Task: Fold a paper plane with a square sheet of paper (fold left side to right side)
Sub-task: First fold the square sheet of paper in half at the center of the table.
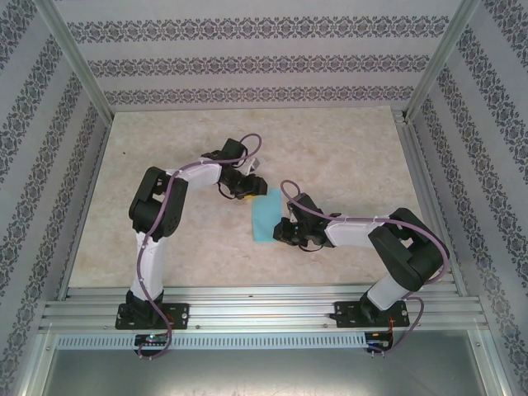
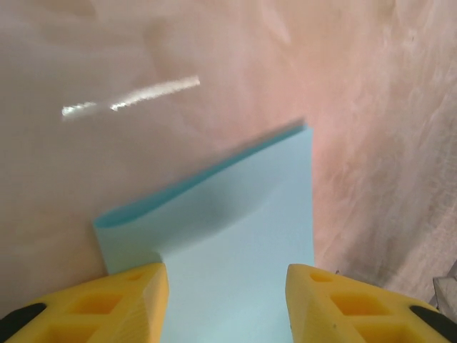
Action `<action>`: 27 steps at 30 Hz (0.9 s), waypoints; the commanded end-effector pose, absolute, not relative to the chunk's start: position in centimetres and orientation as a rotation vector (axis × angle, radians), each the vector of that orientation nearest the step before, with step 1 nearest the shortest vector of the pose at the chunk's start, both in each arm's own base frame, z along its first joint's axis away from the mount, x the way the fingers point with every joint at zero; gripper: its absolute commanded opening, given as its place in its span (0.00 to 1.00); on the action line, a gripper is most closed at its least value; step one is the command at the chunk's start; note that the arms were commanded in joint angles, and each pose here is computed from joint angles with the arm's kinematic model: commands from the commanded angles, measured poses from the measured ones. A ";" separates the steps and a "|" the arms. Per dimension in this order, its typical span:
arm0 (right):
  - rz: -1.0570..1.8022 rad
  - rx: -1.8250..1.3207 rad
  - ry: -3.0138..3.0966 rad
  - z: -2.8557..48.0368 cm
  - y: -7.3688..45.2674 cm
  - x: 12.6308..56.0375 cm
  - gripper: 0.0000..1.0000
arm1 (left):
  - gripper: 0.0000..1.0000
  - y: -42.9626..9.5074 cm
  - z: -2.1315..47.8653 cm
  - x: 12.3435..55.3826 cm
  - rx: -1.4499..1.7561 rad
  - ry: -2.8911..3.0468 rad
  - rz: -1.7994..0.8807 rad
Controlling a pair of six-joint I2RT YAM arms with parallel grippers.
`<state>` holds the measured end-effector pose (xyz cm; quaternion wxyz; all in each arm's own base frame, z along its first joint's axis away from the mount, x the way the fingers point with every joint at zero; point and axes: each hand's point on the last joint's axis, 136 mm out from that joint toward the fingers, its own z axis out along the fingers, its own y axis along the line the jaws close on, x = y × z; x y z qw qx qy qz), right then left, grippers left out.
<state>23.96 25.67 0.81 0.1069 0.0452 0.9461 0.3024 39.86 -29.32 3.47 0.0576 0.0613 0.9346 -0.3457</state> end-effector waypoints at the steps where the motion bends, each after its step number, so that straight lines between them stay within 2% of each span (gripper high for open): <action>1: 0.608 0.154 2.995 -4.2 21.9 20.0 0.12 | 0.49 -27.3 2.8 42.9 0.174 2.784 -0.960; 8: 0.618 0.153 2.988 -4.1 22.1 20.1 0.12 | 0.49 -26.9 3.2 44.6 0.141 2.754 -0.992; 15: 0.638 0.147 2.981 -3.9 22.5 20.3 0.13 | 0.50 -24.7 8.9 44.3 0.144 2.629 -0.960; 20: 0.642 0.142 2.976 -3.8 22.7 20.5 0.12 | 0.48 -24.4 11.4 41.3 0.144 2.549 -1.039; 27: 0.641 0.141 2.977 -3.8 22.8 20.5 0.13 | 0.44 -28.9 9.9 35.6 0.204 2.539 -1.274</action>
